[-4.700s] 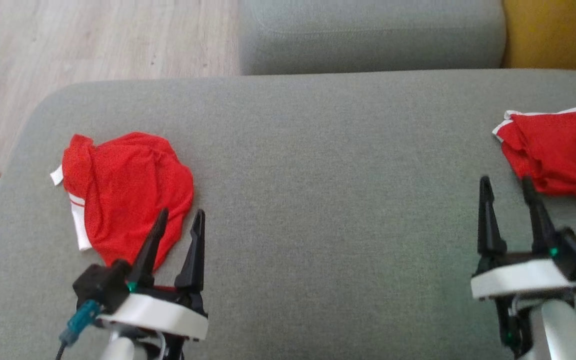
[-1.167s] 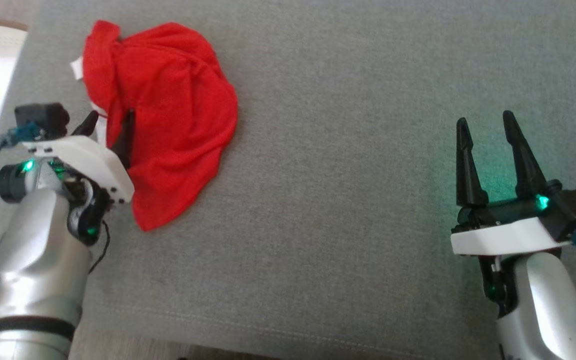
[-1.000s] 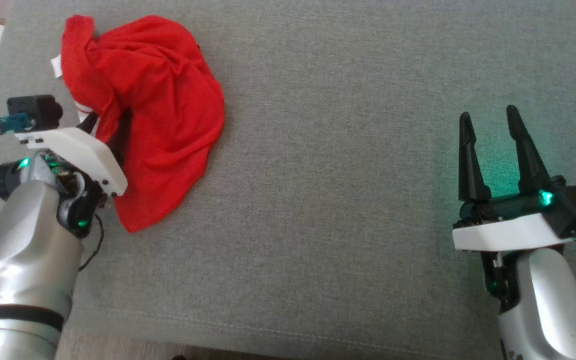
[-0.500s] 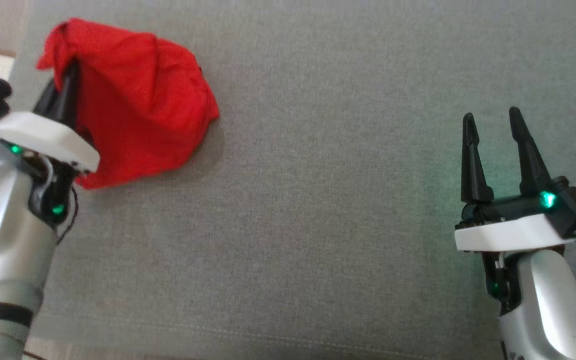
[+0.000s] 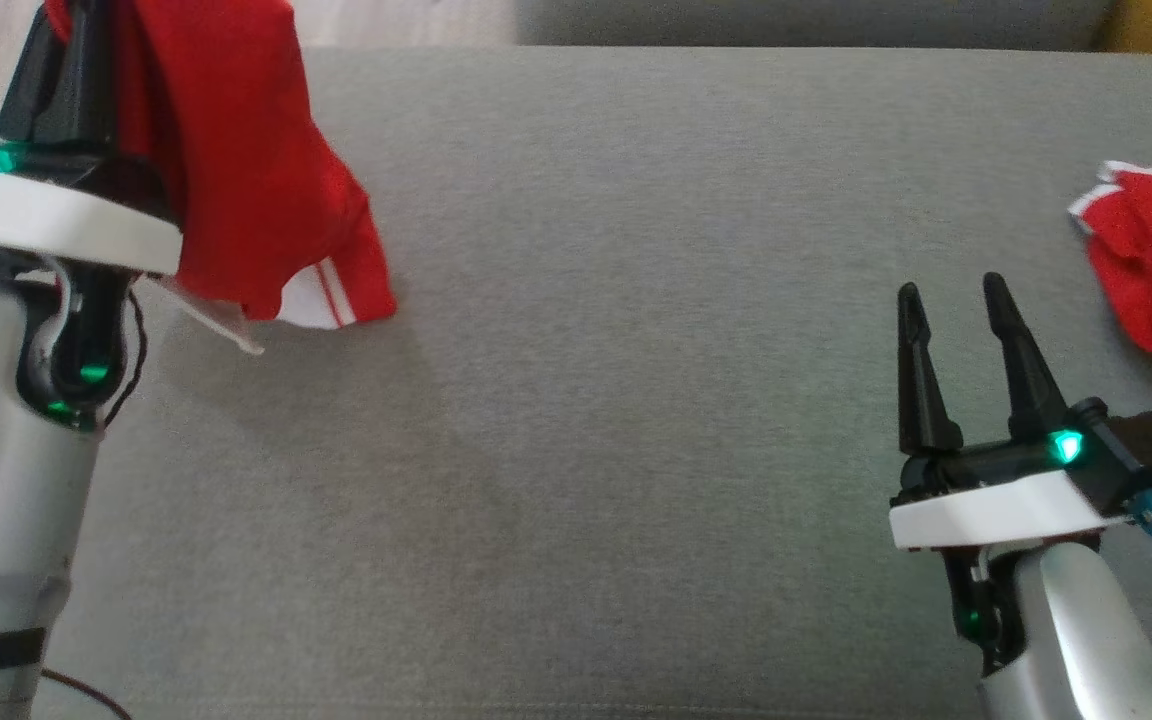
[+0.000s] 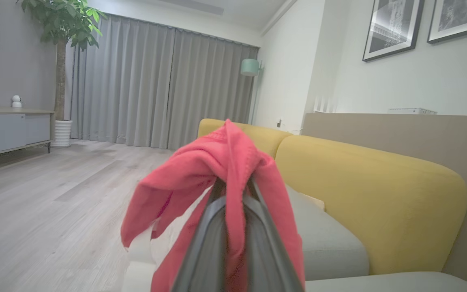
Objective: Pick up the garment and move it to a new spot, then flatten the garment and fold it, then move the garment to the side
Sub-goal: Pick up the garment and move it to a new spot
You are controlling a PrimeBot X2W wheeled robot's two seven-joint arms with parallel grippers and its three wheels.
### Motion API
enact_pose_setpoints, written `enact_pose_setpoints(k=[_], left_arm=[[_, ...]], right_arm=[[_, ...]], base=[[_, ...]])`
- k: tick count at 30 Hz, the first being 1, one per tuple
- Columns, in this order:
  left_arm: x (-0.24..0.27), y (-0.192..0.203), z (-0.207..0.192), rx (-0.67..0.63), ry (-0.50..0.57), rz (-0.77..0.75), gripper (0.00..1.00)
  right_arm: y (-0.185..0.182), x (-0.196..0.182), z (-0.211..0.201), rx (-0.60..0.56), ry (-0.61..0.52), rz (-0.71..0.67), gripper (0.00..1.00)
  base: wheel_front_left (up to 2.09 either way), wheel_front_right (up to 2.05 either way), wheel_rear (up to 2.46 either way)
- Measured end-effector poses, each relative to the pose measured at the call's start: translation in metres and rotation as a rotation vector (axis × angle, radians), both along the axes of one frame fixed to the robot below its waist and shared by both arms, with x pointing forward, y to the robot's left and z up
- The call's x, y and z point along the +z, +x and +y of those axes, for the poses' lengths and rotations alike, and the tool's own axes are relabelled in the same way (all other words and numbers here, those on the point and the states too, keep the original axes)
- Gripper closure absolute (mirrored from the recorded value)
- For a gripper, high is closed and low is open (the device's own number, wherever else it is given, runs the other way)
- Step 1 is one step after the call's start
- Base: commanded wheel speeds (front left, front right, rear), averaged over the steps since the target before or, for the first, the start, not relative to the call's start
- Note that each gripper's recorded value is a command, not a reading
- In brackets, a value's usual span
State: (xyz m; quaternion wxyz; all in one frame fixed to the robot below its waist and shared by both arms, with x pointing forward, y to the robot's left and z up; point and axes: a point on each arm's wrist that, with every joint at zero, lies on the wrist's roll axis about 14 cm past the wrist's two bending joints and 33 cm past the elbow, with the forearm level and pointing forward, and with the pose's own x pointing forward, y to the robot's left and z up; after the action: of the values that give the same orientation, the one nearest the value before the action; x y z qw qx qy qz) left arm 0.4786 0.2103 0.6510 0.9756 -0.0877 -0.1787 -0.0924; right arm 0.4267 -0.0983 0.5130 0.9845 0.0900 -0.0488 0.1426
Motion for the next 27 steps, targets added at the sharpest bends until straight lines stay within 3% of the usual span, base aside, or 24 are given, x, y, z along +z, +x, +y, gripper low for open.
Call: enact_pose_setpoints(k=[5, 10, 19, 20, 21, 22, 27], left_arm=[[0.005, 0.01, -0.044, -0.096, 0.018, 0.004, 1.0], [-0.006, 0.021, -0.114, -0.265, 0.062, 0.043, 1.0], [-0.068, 0.028, -0.251, -0.568, 0.078, 0.262, 1.0], [-0.071, 0.028, -0.263, -0.587, 0.067, 0.27, 0.66], [-0.072, 0.029, -0.273, -0.601, 0.059, 0.267, 0.13], [-0.071, 0.03, -0.283, -0.616, 0.05, 0.26, 0.0], [-0.051, 0.036, -0.313, -0.657, 0.001, 0.186, 0.0]], right_arm=[[-0.008, 0.005, -0.021, -0.057, 0.008, -0.008, 0.0], [-0.016, 0.005, -0.048, -0.132, 0.016, -0.002, 0.0], [-0.03, 0.001, -0.084, -0.236, 0.027, 0.018, 0.0], [-0.03, 0.003, -0.087, -0.243, 0.023, 0.013, 0.0], [-0.03, 0.005, -0.089, -0.249, 0.023, 0.009, 0.0], [-0.03, 0.006, -0.093, -0.258, 0.024, 0.006, 0.0], [-0.035, 0.004, -0.105, -0.296, 0.021, 0.015, 0.0]], base=[[0.0, 0.0, 0.0], [0.0, 0.0, 0.0], [0.0, 0.0, 0.0], [0.0, 0.0, 0.0], [0.0, 0.0, 0.0], [0.0, 0.0, 0.0], [0.0, 0.0, 0.0]])
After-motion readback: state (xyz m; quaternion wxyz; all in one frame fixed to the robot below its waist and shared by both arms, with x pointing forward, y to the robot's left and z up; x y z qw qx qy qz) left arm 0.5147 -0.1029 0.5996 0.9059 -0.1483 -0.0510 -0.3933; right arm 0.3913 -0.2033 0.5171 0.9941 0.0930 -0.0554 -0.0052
